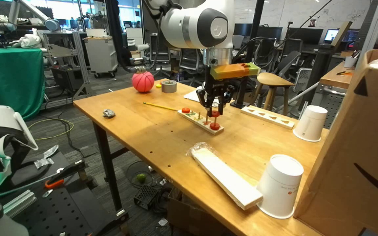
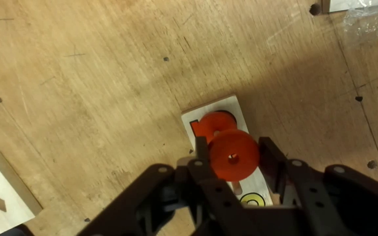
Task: Place the right and left stacks of orange round blocks in the first right position on the wooden board, respectively.
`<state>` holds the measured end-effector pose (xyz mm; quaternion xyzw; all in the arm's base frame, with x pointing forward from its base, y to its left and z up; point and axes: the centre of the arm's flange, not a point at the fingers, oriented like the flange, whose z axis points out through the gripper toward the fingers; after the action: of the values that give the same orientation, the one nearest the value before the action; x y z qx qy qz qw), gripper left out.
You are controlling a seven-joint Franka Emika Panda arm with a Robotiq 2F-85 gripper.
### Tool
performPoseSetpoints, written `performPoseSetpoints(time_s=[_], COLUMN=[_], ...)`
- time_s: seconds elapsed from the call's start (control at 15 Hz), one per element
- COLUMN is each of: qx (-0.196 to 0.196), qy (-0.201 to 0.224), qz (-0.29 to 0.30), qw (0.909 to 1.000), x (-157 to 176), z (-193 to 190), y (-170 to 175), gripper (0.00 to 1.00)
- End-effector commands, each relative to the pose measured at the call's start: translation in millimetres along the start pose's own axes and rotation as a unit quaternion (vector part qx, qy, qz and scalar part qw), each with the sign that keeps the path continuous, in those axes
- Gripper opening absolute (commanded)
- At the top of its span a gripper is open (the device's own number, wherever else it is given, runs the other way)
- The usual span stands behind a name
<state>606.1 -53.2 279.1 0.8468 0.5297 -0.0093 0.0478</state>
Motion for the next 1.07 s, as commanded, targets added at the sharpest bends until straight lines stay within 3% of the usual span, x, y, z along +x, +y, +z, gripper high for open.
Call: performPoseSetpoints(time_s=[0.0, 1.0], qx=[0.002, 0.001], qy=[0.010, -0.003], qz=[0.002, 0.001], qw=[0.9999, 1.0000], x=[-1.8, 2.1], z=[-0.3, 7.2], y=[1.1, 7.5], gripper=[0.16, 0.17])
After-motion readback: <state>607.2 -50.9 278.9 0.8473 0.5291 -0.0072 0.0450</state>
